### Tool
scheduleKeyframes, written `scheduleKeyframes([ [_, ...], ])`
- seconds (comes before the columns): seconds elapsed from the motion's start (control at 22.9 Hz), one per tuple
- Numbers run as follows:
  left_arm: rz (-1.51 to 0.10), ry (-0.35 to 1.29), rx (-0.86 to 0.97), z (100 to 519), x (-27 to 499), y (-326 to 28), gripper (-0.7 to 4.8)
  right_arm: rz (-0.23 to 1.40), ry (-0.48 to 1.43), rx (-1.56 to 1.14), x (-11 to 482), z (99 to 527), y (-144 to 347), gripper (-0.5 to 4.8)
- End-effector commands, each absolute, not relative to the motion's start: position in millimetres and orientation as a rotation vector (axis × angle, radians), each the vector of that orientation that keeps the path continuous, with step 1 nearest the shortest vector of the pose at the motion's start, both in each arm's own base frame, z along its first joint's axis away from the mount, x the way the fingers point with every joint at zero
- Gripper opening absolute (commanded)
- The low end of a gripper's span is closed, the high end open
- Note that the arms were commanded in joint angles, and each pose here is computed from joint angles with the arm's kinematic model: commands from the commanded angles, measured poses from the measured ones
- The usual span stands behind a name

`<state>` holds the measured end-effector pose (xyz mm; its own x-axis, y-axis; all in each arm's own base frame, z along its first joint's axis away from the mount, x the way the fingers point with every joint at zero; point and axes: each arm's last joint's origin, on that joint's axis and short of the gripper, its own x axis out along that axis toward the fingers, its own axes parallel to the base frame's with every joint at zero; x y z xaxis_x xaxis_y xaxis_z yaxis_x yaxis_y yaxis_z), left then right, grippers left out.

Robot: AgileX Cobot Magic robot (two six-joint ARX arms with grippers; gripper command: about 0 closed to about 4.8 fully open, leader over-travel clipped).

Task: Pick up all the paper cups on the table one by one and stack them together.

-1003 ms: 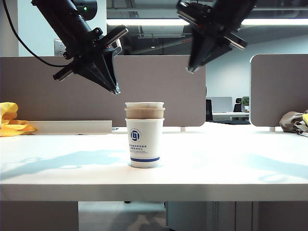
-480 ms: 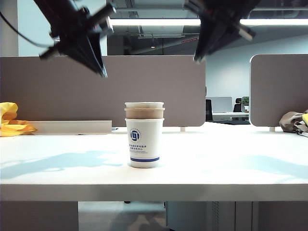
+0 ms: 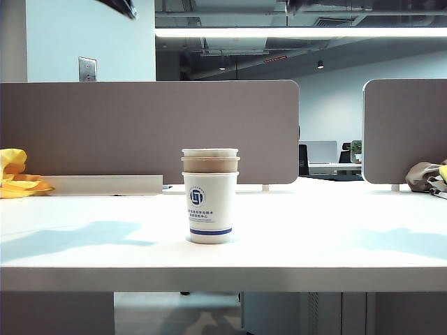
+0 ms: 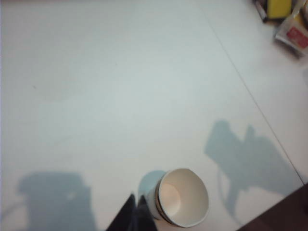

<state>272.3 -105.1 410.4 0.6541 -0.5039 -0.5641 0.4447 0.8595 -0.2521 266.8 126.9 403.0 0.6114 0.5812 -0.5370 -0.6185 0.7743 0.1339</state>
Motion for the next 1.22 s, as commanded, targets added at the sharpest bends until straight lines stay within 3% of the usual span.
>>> scheduleKeyframes([
  [0.04,-0.514,0.551,-0.092,430,259,-99,-0.06,0.697,0.468,-0.056,256,424,122,-0.05],
  [0.35,-0.501,0.409,-0.092,455,235,-89,-0.06,0.677,0.321,-0.051,237,443,113,-0.05],
  [0.61,-0.497,0.324,-0.077,453,213,-81,-0.06,0.649,0.232,-0.048,210,431,100,-0.05],
  [0.96,-0.462,0.157,-0.088,410,175,-66,-0.06,0.555,0.018,-0.024,155,377,73,-0.05],
  [1.22,-0.427,0.133,-0.061,366,153,-57,-0.06,0.512,0.033,-0.005,138,342,64,-0.05],
])
